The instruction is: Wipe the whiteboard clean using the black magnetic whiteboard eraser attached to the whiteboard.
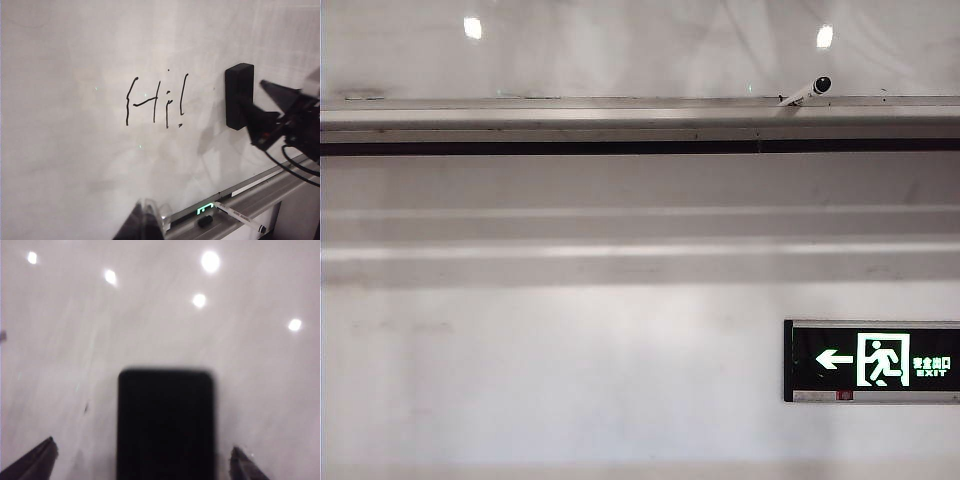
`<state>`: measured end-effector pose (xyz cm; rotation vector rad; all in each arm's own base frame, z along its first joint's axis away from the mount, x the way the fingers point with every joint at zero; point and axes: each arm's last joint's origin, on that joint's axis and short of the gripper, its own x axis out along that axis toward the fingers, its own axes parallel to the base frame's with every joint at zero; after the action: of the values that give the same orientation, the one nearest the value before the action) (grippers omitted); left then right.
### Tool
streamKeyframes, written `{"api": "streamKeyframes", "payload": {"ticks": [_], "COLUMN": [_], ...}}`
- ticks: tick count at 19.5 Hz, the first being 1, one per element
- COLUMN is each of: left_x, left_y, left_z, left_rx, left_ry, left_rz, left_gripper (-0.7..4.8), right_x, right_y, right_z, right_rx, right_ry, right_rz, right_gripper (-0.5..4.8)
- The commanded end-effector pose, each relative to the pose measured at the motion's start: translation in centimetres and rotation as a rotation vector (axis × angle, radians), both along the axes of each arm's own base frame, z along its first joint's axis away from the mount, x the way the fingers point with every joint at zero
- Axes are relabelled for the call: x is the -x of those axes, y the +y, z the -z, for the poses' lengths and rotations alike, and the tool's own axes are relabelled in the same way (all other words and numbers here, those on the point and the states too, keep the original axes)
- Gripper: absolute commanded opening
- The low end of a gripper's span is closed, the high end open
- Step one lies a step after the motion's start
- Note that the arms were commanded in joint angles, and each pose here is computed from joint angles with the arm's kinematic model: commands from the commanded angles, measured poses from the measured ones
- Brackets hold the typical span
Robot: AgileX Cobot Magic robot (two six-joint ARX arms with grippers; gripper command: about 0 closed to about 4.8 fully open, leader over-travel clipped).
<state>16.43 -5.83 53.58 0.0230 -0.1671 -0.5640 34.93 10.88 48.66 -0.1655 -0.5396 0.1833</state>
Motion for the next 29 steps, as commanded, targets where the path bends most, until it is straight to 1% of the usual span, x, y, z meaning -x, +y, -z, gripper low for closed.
{"api": "streamKeyframes", "payload": {"ticks": [1, 4, 6, 7, 9, 12, 14, 16, 20, 26, 27, 28, 29], "left_x": [0.2, 0.2, 0.2, 0.2, 0.3, 0.3, 0.3, 0.3, 0.3, 0.3, 0.3, 0.3, 0.3], "left_y": [0.0, 0.0, 0.0, 0.0, 0.0, 0.0, 0.0, 0.0, 0.0, 0.0, 0.0, 0.0, 0.0], "left_z": [-0.3, -0.3, -0.3, -0.3, -0.4, -0.4, -0.4, -0.5, -0.5, -0.5, -0.5, -0.5, -0.5], "left_rx": [0.005, 0.005, 0.005, 0.005, 0.004, 0.004, 0.005, 0.007, 0.007, 0.007, 0.008, 0.012, 0.016], "left_ry": [-0.021, -0.022, -0.022, -0.024, -0.029, -0.03, -0.035, -0.04, -0.041, -0.04, -0.04, -0.038, -0.035], "left_rz": [0.008, 0.008, 0.009, 0.013, 0.03, 0.03, 0.03, 0.031, 0.03, 0.031, 0.031, 0.032, 0.033], "left_gripper": [-0.05, -0.06, -0.06, -0.06, -0.05, -0.05, -0.06, -0.06, -0.06, -0.06, -0.06, -0.06, -0.05], "right_x": [1.2, 2.5, 2.7, 2.5, 1.6, -0.8, -1.7, -1.8, -1.6, -0.7, -0.7, -0.9, -1.0], "right_y": [-0.1, -0.6, -0.6, -0.5, -0.2, 0.5, 0.7, 0.6, 0.3, 0.0, 0.0, 0.1, 0.1], "right_z": [-2.9, -6.0, -6.7, -6.7, -6.0, -4.2, -3.4, -3.3, -3.3, -3.8, -3.5, -3.2, -3.1], "right_rx": [0.009, -0.008, 0.0, 0.008, 0.024, 0.078, 0.078, 0.061, 0.047, 0.064, 0.072, 0.079, 0.086], "right_ry": [0.069, 0.124, 0.13, 0.118, 0.13, 0.156, 0.181, 0.196, 0.22, 0.245, 0.267, 0.283, 0.299], "right_rz": [0.018, 0.027, 0.004, -0.009, -0.021, 0.012, 0.05, 0.099, 0.156, 0.161, 0.161, 0.161, 0.162], "right_gripper": [4.54, 4.53, 4.53, 4.53, 4.53, 4.54, 4.54, 4.54, 4.54, 4.53, 4.53, 4.47, 4.22]}}
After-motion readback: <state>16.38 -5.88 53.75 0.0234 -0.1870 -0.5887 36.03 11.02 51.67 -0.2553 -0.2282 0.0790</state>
